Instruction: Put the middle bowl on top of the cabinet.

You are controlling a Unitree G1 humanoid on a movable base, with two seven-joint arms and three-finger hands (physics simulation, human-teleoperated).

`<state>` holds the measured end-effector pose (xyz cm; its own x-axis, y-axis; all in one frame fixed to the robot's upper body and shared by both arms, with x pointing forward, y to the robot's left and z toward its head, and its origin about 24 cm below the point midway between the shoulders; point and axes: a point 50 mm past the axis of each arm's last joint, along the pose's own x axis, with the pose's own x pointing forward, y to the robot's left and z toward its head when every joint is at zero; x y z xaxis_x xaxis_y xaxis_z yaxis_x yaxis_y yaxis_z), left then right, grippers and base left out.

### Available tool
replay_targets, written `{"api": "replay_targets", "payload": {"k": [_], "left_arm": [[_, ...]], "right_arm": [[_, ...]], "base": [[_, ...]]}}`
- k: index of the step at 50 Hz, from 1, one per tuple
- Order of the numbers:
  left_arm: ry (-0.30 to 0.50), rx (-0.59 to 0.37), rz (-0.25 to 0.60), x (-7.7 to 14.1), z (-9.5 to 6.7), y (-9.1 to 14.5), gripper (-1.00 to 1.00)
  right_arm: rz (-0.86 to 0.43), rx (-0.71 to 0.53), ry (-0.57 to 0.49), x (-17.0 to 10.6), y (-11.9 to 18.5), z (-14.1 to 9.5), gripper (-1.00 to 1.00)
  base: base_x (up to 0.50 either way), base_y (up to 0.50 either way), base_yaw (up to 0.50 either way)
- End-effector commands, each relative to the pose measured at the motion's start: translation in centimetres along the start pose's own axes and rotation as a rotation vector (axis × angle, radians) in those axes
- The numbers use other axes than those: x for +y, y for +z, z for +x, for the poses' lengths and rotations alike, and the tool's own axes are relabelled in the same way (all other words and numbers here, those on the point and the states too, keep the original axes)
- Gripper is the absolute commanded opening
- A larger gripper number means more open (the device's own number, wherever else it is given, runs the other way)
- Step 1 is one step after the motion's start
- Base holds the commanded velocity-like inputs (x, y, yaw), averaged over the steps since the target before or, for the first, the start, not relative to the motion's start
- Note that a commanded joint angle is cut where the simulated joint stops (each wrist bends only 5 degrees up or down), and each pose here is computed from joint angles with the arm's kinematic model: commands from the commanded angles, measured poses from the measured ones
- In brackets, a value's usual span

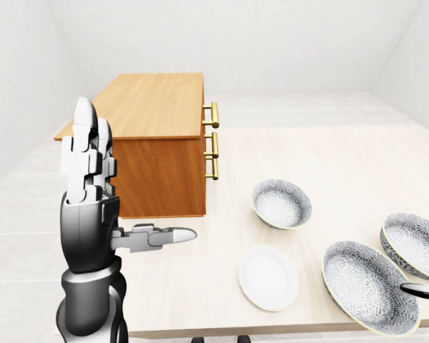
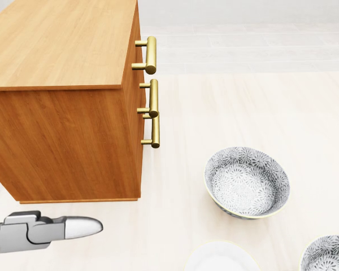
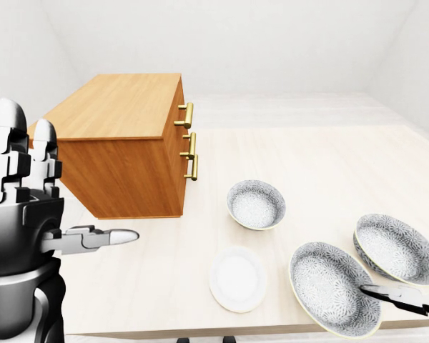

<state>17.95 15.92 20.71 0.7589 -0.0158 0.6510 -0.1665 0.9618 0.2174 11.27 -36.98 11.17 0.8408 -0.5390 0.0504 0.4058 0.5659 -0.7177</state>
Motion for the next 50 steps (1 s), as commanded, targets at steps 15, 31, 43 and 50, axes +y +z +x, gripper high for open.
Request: {"api": "replay_targets", "payload": {"k": [15,31,43,50], "left_arm": [[0.006,-0.005,-0.021,-0.1,-0.2,0.3,1.00],[0.005,0.005,-0.018,-0.1,-0.2,0.1,1.00],[0.010,-0.003,-0.017,0.0,-0.2,0.3,1.00],[0.006,0.007,-0.016,-0.2,-0.2,0.1,1.00]], "right_arm": [[-0.342,0.085,-0.214,-1.2,-0.3,0.7,1.00],[-0.410,0.052,-0.232,-1.0,0.6,0.8,1.00],[-0.577,0.043,-0.234,-0.4,0.8,1.6,1.00],[-0.641,0.053,-0.237,-0.1,0.4,1.7,1.00]], "base": [[0.00,0.00,0.00],[0.00,0.00,0.00],[0.00,0.00,0.00],[0.00,0.00,0.00]]}}
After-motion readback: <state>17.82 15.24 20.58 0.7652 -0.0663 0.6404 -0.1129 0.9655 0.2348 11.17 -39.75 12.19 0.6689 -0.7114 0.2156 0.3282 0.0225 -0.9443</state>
